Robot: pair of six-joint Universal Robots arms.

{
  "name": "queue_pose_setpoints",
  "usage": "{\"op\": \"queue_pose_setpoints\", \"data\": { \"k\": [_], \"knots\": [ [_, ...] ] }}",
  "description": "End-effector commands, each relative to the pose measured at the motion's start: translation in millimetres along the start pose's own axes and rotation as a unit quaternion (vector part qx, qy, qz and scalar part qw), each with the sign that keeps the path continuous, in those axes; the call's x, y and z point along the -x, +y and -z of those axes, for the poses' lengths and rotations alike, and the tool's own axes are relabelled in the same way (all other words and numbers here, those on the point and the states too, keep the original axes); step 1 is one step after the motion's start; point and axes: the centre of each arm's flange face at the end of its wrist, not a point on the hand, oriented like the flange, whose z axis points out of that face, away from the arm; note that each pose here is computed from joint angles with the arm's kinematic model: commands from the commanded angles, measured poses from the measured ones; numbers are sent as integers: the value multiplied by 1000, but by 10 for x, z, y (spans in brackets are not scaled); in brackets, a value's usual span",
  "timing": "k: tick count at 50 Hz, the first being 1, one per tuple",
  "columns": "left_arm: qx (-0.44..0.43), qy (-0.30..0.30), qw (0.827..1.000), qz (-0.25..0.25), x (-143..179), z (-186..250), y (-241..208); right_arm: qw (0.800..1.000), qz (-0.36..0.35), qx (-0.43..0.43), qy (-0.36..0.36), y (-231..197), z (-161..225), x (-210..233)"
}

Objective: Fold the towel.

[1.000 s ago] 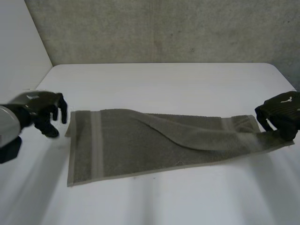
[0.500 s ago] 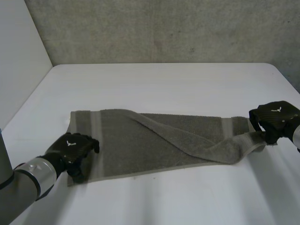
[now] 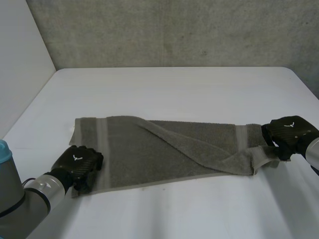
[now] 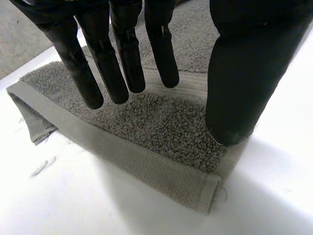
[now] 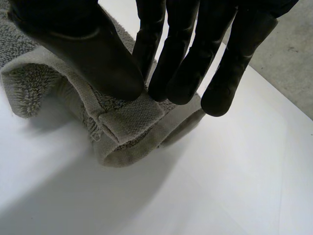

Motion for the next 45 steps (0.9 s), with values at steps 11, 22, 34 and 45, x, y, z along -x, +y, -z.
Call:
{"op": "queue_pose_setpoints", "data": {
  "k": [11,22,34,45],
  "knots": [
    [-1,-6,1000,1,31,-83,48,1000,0,2,-2,34,-24,17],
    [-20,-22,1000,-5,68,-145,50,1000,0,4,-5,47,-35,33],
    [-17,-22,1000,-2,86,-49,-40,1000,5,2,2,-5,-6,-11],
    [-10,-18,1000,0,95,38,-88,1000,5,5,-1,5,24,13]
  ]
}}
